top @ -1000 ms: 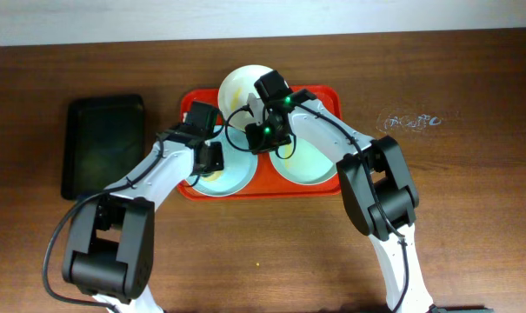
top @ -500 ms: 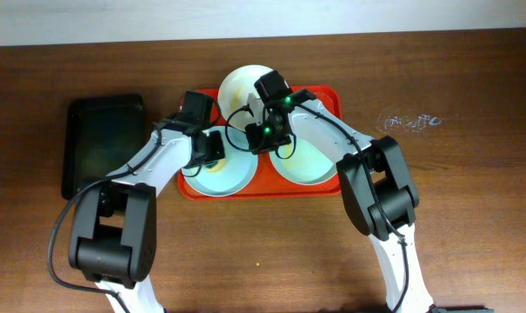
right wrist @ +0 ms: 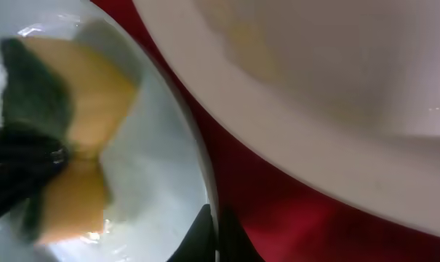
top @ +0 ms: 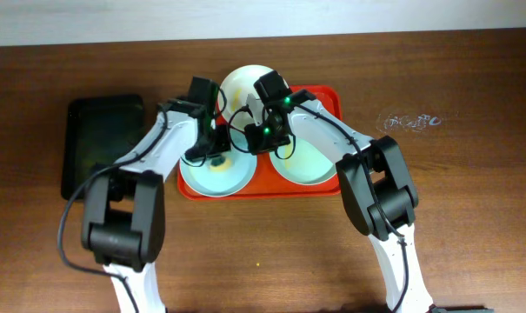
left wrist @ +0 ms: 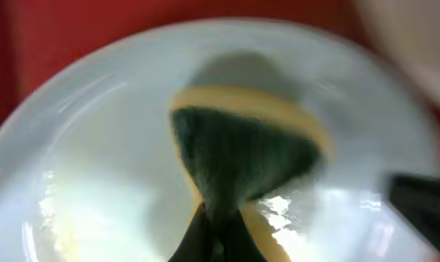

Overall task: Clean dirty plates on tray and stack at the side
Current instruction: 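Scrub the left blue plate with the sponge in the left gripper, then lift the blue plate with the right gripper and place it right of tray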

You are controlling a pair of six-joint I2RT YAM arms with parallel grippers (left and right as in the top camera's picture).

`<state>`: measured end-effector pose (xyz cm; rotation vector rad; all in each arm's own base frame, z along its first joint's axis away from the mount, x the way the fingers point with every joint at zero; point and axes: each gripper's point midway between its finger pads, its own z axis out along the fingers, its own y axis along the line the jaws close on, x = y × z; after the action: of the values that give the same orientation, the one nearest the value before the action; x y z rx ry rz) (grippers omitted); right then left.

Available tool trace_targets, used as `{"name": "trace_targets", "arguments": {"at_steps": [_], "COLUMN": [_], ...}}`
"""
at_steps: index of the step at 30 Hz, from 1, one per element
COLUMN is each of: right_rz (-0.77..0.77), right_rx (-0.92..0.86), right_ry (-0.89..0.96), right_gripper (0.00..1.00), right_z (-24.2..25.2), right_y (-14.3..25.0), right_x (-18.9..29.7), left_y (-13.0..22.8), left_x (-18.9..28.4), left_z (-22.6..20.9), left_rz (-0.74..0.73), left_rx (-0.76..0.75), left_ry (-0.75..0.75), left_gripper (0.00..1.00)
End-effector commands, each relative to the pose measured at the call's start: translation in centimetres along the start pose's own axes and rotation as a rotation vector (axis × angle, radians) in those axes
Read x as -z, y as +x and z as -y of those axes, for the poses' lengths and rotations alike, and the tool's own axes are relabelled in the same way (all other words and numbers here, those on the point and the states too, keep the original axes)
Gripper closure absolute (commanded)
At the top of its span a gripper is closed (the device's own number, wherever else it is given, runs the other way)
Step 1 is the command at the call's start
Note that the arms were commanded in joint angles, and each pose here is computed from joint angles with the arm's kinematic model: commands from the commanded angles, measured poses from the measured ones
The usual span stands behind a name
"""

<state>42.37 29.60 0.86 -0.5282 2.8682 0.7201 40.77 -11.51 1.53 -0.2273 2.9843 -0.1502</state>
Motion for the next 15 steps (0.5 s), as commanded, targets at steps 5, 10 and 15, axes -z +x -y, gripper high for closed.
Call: {"name": "trace_targets", "arguments": {"at_steps": [5,10,15], "right_rz": [-0.020,0.039,0.214], "right_rx": [0.001,0.030,0.171], "right_ry": [0.015,0.053,0.713], "right_gripper": [0.96,0.96,0.96], "right_z": [1.0,-0.2,-0.3], "right_y": [0.6,-1.2,-4.1], "right_x": [-0.9,1.9,15.1], "left_y": [0.3,-4.2,-5.4], "left_x": [3.2,11.8,16.4], "left_z": [-10.9,-5.9,-13.2], "left_rz": [0.041,0.223,0.281], "left_rx": [-0.011,0.135,0.408], "left_ry": [-0.645,-0.322,-0.202], "left_gripper": [1.00,1.00,1.00]}}
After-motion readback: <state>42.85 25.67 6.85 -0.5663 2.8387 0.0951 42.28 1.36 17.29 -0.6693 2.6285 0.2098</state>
